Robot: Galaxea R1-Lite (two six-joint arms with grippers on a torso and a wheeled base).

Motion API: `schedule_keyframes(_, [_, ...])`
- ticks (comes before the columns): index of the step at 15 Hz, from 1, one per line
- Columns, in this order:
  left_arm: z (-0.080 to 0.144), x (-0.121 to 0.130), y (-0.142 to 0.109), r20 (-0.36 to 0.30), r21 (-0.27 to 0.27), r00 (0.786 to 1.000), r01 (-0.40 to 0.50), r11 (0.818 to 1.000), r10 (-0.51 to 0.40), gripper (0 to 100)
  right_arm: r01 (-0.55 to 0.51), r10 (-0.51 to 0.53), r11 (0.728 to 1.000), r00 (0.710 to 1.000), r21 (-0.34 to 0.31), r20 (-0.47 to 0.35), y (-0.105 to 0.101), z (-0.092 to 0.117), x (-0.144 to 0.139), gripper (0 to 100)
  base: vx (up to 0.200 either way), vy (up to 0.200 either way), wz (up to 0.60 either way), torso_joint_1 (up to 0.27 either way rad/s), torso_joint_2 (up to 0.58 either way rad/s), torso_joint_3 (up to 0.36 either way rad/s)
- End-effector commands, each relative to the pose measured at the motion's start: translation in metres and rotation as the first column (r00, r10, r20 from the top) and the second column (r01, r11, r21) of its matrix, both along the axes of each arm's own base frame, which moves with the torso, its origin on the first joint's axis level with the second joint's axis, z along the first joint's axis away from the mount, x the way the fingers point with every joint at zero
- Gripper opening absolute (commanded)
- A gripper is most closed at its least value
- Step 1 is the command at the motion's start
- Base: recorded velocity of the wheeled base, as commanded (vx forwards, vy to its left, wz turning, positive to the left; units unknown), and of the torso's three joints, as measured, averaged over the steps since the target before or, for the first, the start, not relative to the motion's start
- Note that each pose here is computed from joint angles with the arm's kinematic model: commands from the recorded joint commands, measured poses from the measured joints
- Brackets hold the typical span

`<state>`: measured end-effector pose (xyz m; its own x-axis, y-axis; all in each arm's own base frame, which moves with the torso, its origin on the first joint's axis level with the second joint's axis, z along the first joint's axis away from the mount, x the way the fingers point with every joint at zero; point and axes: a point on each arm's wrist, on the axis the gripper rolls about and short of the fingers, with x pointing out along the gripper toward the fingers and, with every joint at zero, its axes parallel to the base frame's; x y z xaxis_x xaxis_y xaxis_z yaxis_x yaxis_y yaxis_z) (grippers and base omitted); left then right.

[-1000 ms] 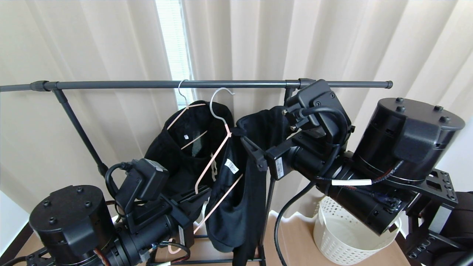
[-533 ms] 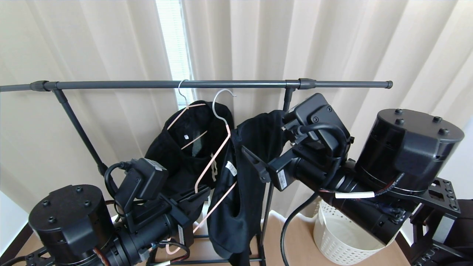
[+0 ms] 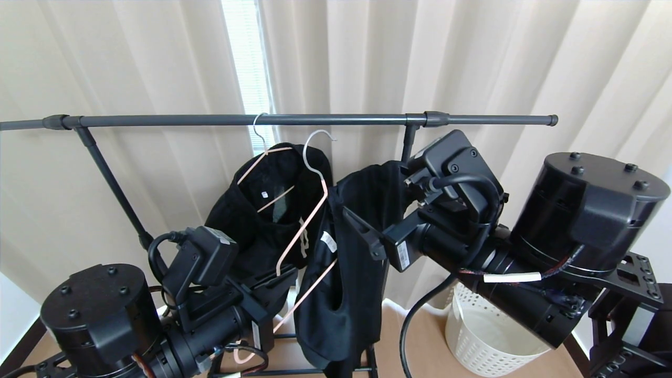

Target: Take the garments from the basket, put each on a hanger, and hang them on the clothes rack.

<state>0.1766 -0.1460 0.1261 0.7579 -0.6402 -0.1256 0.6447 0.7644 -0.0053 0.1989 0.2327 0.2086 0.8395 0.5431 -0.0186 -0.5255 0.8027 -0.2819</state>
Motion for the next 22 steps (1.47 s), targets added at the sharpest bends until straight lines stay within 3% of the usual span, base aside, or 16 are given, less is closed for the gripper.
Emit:
schedule_keyframes(1, [-0.001, 0.000, 0.002, -0.004, 0.002, 1.000, -0.006, 1.000, 0.007, 0, -0.026, 0.025, 0.999, 0.999, 0.026, 0.019, -0.002, 0.009, 0.000, 100, 0.000, 0.000, 0.00, 0.000, 0.00, 0.000])
schedule_keyframes(3, [-0.003, 0.000, 0.006, -0.006, 0.005, 1.000, -0.016, 1.000, 0.016, 0, 0.010, -0.013, 0.998, 0.999, 0.057, 0.047, -0.010, 0.021, 0.009, 100, 0.000, 0.000, 0.00, 0.000, 0.00, 0.000])
schedule_keyframes(4, [-0.003, -0.001, 0.007, 0.005, -0.002, 1.000, -0.005, 1.000, 0.005, 0, 0.053, -0.058, 0.995, 0.996, 0.084, 0.068, -0.025, 0.033, 0.015, 100, 0.000, 0.000, 0.00, 0.000, 0.00, 0.000])
schedule_keyframes(7, [-0.004, -0.003, 0.009, 0.014, -0.010, 1.000, 0.014, 1.000, -0.014, 0, 0.021, -0.026, 0.998, 0.997, 0.065, 0.072, -0.060, 0.043, 0.025, 100, 0.000, 0.000, 0.00, 0.000, 0.00, 0.000])
schedule_keyframes(8, [-0.004, -0.004, 0.009, 0.012, -0.007, 1.000, 0.017, 1.000, -0.017, 0, -0.027, 0.027, 1.000, 1.000, 0.000, 0.001, -0.087, 0.051, 0.024, 100, 0.000, 0.000, 0.00, 0.000, 0.00, 0.000])
schedule_keyframes(11, [-0.006, -0.006, 0.009, 0.003, -0.002, 0.999, 0.043, 0.999, -0.043, 0, -0.157, 0.136, 0.973, 0.982, -0.170, -0.129, -0.121, 0.066, 0.017, 100, 0.000, 0.000, 0.00, 0.000, 0.00, 0.000])
schedule_keyframes(13, [-0.008, -0.012, 0.012, -0.003, 0.007, 0.994, 0.109, 0.994, -0.108, 0, -0.296, 0.222, 0.920, 0.934, -0.258, -0.280, -0.131, 0.069, 0.014, 100, 0.000, 0.000, 0.00, 0.000, 0.00, 0.000])
schedule_keyframes(15, [-0.011, -0.014, 0.014, -0.001, 0.031, 0.993, 0.118, 0.993, -0.118, 0, -0.341, 0.237, 0.889, 0.914, -0.305, -0.331, -0.133, 0.073, 0.011, 100, 0.000, 0.000, 0.00, 0.000, 0.00, 0.000])
schedule_keyframes(16, [-0.012, -0.016, 0.015, 0.001, 0.046, 0.992, 0.127, 0.991, -0.127, 0, -0.393, 0.265, 0.854, 0.893, -0.341, -0.365, -0.134, 0.077, 0.008, 100, 0.000, 0.000, 0.00, 0.000, 0.00, 0.000])
schedule_keyframes(20, [-0.015, -0.025, 0.020, 0.010, 0.077, 0.979, 0.200, 0.977, -0.202, 0, -0.581, 0.367, 0.727, 0.779, -0.366, -0.508, -0.129, 0.078, 0.015, 100, 0.000, 0.000, 0.00, 0.000, 0.00, 0.000])
schedule_keyframes(21, [-0.015, -0.025, 0.020, 0.010, 0.078, 0.979, 0.202, 0.976, -0.204, 0, -0.584, 0.369, 0.724, 0.777, -0.365, -0.511, -0.128, 0.078, 0.016, 100, 0.000, 0.000, 0.00, 0.000, 0.00, 0.000])
schedule_keyframes(22, [-0.016, -0.029, 0.023, 0.014, 0.086, 0.973, 0.228, 0.970, -0.230, 0, -0.651, 0.417, 0.678, 0.724, -0.343, -0.549, -0.128, 0.073, 0.025, 100, 0.000, 0.000, 0.00, 0.000, 0.00, 0.000])
